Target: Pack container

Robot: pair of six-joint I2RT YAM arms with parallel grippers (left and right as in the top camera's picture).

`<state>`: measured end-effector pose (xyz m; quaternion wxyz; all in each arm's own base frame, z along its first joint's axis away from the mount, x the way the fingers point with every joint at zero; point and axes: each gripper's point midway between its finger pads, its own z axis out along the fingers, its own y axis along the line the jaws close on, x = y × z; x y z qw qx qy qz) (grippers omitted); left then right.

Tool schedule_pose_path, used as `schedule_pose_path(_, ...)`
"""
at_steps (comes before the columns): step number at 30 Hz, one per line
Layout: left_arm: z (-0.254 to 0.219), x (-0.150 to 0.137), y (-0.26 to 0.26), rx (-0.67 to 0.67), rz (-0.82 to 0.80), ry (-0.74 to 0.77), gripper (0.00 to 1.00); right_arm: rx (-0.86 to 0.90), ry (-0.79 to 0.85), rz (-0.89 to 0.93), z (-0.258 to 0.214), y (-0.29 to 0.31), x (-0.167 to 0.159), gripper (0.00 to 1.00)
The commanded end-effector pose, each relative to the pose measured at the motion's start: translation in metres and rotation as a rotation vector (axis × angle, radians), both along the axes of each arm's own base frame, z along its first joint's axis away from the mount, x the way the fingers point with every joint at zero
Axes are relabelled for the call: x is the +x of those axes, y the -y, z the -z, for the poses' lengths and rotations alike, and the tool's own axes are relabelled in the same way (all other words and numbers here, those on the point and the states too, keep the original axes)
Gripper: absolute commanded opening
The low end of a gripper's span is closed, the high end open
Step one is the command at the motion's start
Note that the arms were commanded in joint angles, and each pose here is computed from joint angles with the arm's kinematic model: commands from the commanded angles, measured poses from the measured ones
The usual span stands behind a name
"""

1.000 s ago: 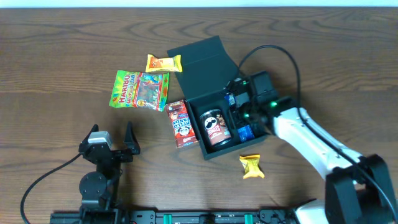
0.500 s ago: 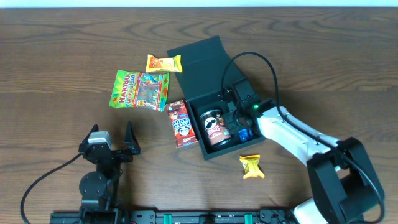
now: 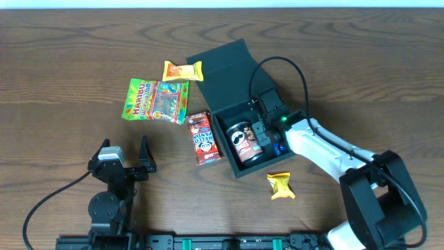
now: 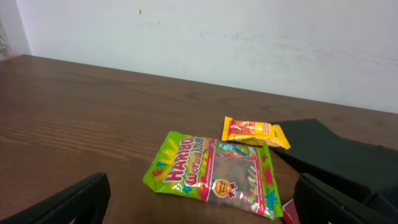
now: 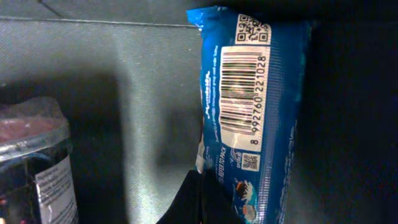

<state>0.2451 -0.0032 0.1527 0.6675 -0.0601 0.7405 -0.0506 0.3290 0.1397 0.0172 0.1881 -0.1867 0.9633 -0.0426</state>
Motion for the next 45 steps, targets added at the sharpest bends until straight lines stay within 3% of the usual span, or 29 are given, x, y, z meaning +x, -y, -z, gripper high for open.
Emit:
schedule_pose_path(1,0.017,-0.001,-0.001,0.017,-0.002,-0.056,0.95,-0.051,0.034,0.043,-0.002,0.008,0.007,0.01)
schedule_pose_path(9,0.017,-0.001,-0.001,0.017,-0.002,-0.056,0.95,-0.073,0.058,0.09,-0.004,0.015,0.011,0.01)
schedule_pose_path(17,0.017,-0.001,-0.001,0.017,-0.002,-0.056,0.95,0.114,-0.017,0.023,-0.006,-0.022,0.005,0.01)
schedule_pose_path(30,0.017,-0.001,-0.001,0.017,-0.002,-0.056,0.95,0.074,0.066,0.032,-0.076,-0.023,0.032,0.01)
schedule_pose_path(45,0.017,-0.001,-0.001,0.017,-0.002,-0.056,0.95,0.067,0.038,-0.007,-0.128,-0.009,-0.001,0.02)
